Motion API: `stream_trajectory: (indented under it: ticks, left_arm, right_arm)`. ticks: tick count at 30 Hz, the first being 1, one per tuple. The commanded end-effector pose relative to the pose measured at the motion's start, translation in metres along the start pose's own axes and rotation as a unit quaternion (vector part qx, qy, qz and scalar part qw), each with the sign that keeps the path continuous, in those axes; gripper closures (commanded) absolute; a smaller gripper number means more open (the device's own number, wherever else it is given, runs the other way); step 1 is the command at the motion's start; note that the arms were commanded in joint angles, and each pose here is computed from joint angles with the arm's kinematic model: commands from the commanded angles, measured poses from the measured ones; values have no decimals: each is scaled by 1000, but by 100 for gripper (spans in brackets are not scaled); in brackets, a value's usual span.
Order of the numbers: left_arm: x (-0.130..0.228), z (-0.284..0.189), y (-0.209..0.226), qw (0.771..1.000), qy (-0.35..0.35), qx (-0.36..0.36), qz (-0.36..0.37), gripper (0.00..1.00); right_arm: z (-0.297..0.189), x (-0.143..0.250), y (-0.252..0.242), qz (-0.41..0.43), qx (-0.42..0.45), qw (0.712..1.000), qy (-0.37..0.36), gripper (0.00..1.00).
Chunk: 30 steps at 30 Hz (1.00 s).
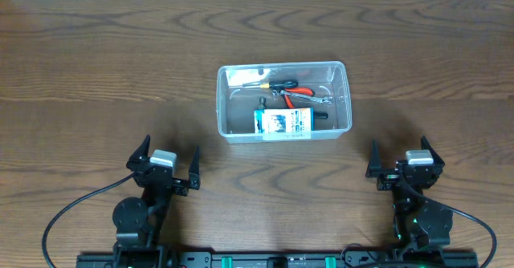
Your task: Pack container
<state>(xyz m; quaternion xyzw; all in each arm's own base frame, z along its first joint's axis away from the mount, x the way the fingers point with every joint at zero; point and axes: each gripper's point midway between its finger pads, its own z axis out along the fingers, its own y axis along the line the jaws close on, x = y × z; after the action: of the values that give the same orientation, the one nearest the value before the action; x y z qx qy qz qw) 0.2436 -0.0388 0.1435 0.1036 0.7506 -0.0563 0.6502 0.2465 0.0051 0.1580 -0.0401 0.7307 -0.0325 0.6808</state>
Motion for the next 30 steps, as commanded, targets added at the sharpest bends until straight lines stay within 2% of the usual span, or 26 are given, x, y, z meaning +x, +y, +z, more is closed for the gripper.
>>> stream_trajectory:
  ticks: [1, 30]
  left_arm:
    - [20, 1, -1, 999, 31, 4, -14, 2]
    - [27, 3, -2, 999, 49, 5, -17, 2]
  right_arm:
    - [0, 0, 1, -7, 0, 1000, 0, 1]
    - [0, 0, 1, -7, 0, 1000, 0, 1]
